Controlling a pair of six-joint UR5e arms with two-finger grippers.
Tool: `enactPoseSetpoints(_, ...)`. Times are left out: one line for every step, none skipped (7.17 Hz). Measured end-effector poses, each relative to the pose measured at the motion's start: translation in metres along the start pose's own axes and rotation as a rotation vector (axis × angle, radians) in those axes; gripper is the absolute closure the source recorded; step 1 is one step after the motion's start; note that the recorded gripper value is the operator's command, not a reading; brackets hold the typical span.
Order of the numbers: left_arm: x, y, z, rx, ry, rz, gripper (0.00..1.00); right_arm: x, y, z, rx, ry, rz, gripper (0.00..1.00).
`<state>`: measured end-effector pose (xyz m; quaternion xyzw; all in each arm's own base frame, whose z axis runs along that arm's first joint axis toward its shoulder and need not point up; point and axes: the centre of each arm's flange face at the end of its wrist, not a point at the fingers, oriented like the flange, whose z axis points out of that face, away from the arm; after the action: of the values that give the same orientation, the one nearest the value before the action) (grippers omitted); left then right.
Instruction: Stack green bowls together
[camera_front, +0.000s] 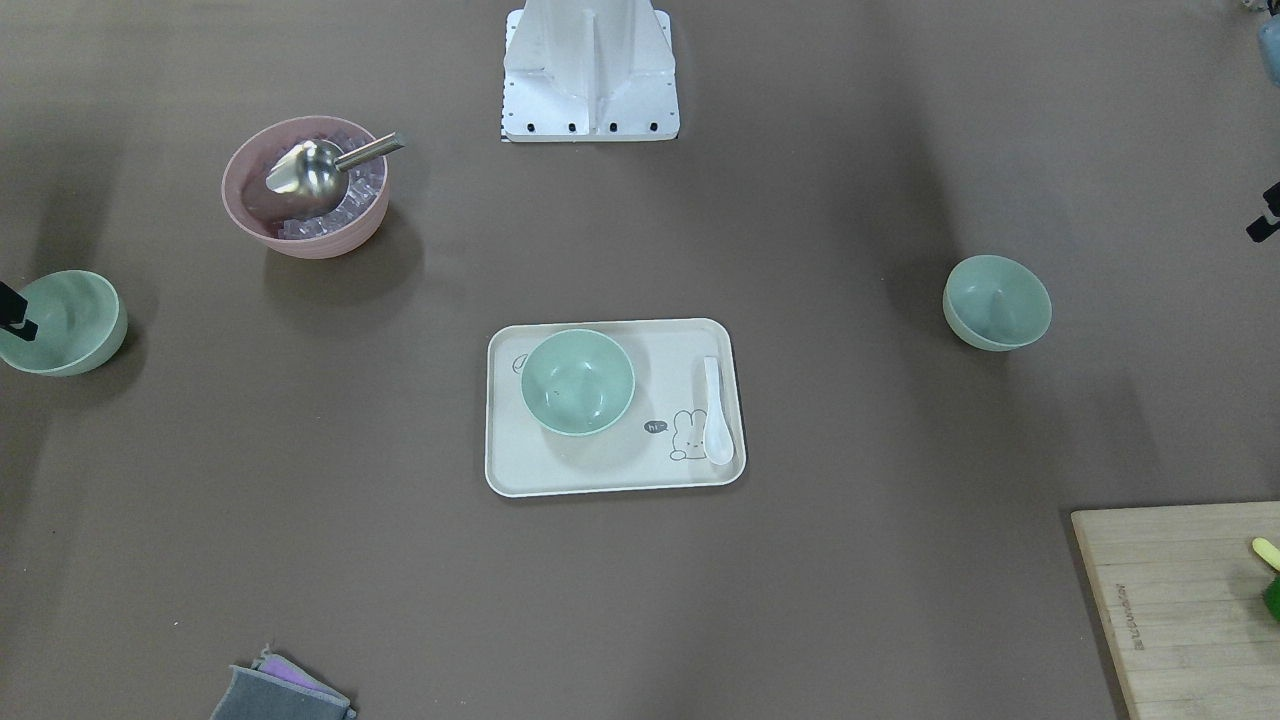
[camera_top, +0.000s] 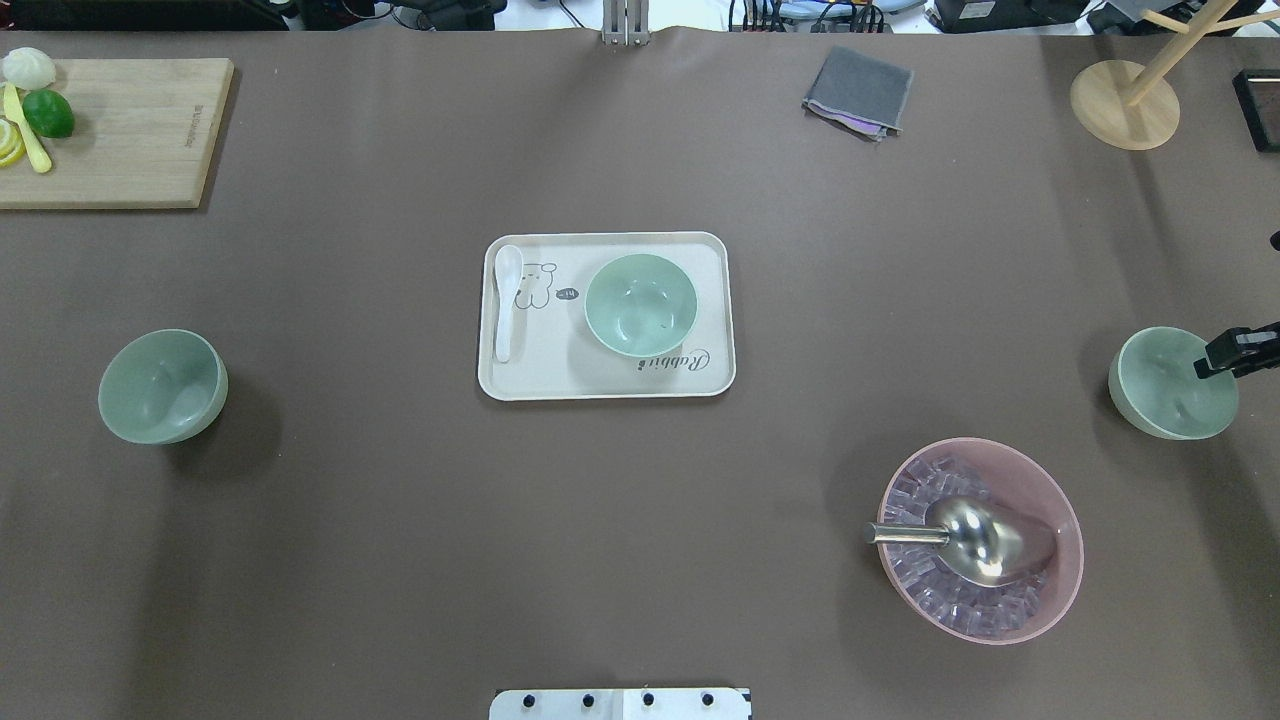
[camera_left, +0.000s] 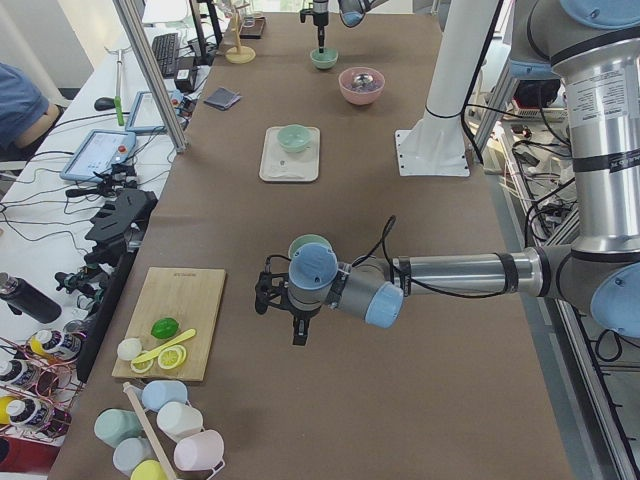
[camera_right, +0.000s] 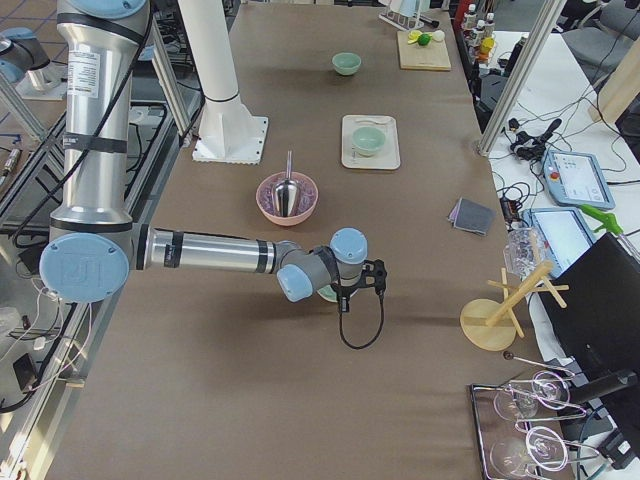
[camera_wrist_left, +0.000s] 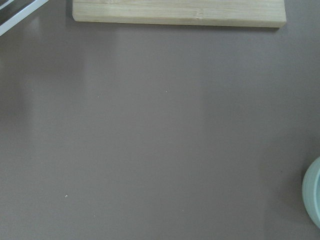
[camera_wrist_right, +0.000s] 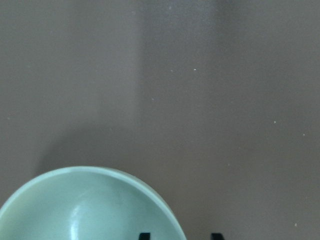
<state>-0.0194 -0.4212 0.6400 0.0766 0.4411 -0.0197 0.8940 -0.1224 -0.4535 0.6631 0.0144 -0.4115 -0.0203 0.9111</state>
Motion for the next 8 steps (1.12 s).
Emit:
enactPoseSetpoints(0.0, 0.0, 0.0, 0.0, 0.001, -0.001, 0.03, -0.005, -0.003, -0.002, 0.004, -0.008, 0.001, 1.0)
enactPoseSetpoints(0.001, 0.0, 0.0, 0.0, 0.002, -0.001, 0.03, -0.016, -0.01, -0.007, 0.013, -0.024, 0.015, 1.0)
enactPoseSetpoints(0.002, -0.002, 0.0, 0.001, 0.003, -0.011, 0.03, -0.034, -0.02, -0.017, 0.022, -0.056, 0.035, 1.0)
enactPoseSetpoints(0.013, -0.008, 0.004, -0.004, 0.009, -0.046, 0.03, -0.058, -0.033, -0.029, 0.032, -0.096, 0.052, 1.0)
enactPoseSetpoints(0.038, -0.016, 0.019, -0.016, 0.014, -0.086, 0.03, -0.086, -0.054, -0.042, 0.05, -0.134, 0.08, 1.0)
enactPoseSetpoints(0.07, -0.022, 0.042, -0.022, 0.005, -0.111, 0.05, -0.12, -0.076, -0.055, 0.065, -0.171, 0.122, 1.0)
enactPoseSetpoints(0.11, -0.027, 0.07, -0.03, -0.005, -0.132, 0.07, -0.162, -0.093, -0.061, 0.068, -0.206, 0.171, 1.0)
enactPoseSetpoints(0.149, -0.03, 0.097, -0.041, -0.016, -0.14, 0.12, -0.212, -0.106, -0.062, 0.065, -0.234, 0.211, 1.0)
